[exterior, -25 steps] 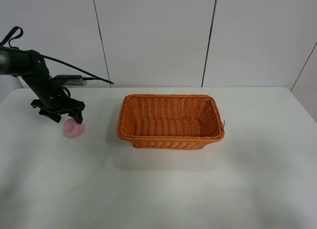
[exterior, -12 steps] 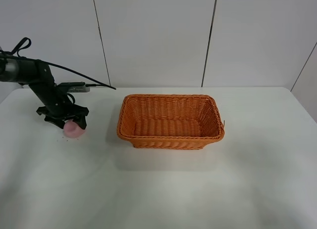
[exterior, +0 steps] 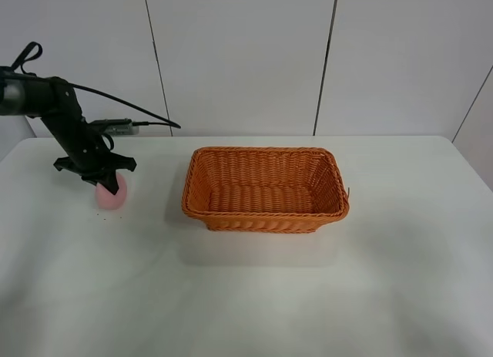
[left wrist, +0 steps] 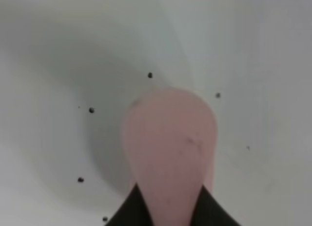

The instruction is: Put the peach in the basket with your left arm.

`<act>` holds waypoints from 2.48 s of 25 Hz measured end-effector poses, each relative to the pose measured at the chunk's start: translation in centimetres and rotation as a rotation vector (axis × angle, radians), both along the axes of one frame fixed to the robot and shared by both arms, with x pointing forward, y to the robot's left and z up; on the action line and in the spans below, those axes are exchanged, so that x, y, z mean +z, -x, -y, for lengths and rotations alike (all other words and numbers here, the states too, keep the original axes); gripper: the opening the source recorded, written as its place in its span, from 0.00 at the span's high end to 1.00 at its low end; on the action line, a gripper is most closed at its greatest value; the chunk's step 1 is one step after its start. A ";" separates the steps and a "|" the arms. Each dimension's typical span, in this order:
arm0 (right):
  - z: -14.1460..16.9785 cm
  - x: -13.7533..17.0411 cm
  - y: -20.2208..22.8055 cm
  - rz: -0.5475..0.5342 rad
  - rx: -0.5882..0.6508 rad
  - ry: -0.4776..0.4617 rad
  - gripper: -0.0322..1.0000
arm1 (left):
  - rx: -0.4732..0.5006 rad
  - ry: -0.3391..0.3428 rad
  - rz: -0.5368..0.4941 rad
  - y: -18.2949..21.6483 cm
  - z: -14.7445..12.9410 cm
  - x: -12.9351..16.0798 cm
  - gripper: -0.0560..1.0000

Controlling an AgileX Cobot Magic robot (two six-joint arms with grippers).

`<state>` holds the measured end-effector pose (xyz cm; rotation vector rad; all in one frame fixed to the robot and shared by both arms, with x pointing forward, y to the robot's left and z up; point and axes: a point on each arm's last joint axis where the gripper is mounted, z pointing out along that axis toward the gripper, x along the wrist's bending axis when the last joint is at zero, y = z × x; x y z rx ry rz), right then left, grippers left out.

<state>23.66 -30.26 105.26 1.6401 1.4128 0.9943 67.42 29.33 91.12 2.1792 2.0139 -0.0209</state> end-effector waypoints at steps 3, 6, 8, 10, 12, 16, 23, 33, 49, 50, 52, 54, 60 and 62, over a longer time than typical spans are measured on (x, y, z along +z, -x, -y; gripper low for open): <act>0.0 0.0 0.0 0.000 0.000 0.000 0.30 | 0.018 0.006 0.061 -0.6 0.0 4.2 0.82; 0.0 0.0 0.0 0.000 0.000 0.000 0.30 | 0.035 0.015 0.107 -0.8 0.1 8.3 0.82; 0.0 0.0 0.0 0.000 0.000 0.000 0.30 | 0.041 0.022 0.110 -0.8 0.5 10.0 0.82; 0.0 0.0 0.0 0.000 0.000 0.000 0.30 | 0.035 0.024 0.104 -0.8 1.3 11.0 0.82; 0.0 0.0 0.0 0.000 0.000 0.000 0.30 | 0.009 0.025 0.109 -0.8 2.9 11.6 0.82; 0.0 0.0 0.0 0.000 0.000 0.000 0.30 | -0.112 0.036 0.118 -0.2 8.7 12.6 0.82; 0.0 0.0 0.0 0.000 0.000 0.000 0.30 | -0.354 0.072 0.153 1.6 20.9 12.0 0.82; 0.0 0.0 0.0 0.000 0.000 0.000 0.30 | -0.509 0.067 0.083 2.4 30.4 2.8 0.82; 0.0 0.0 0.0 0.000 0.000 0.000 0.30 | -0.505 0.030 0.020 2.7 29.3 3.3 0.11; 0.0 0.0 0.0 0.000 0.000 0.000 0.30 | -0.503 0.033 0.032 2.8 29.0 4.5 0.10; 0.0 0.0 0.0 0.000 0.000 0.000 0.30 | -0.491 0.042 0.068 2.7 28.1 7.1 0.10; 0.0 0.0 0.0 0.000 0.000 0.000 0.30 | -0.473 0.055 0.112 2.7 27.0 9.7 0.10; 0.0 0.0 0.0 0.000 0.000 0.000 0.30 | -0.390 0.060 0.176 1.0 22.8 12.7 0.10; 0.0 0.0 0.0 0.000 0.000 0.000 0.30 | -0.357 0.035 0.185 0.0 20.8 12.7 0.10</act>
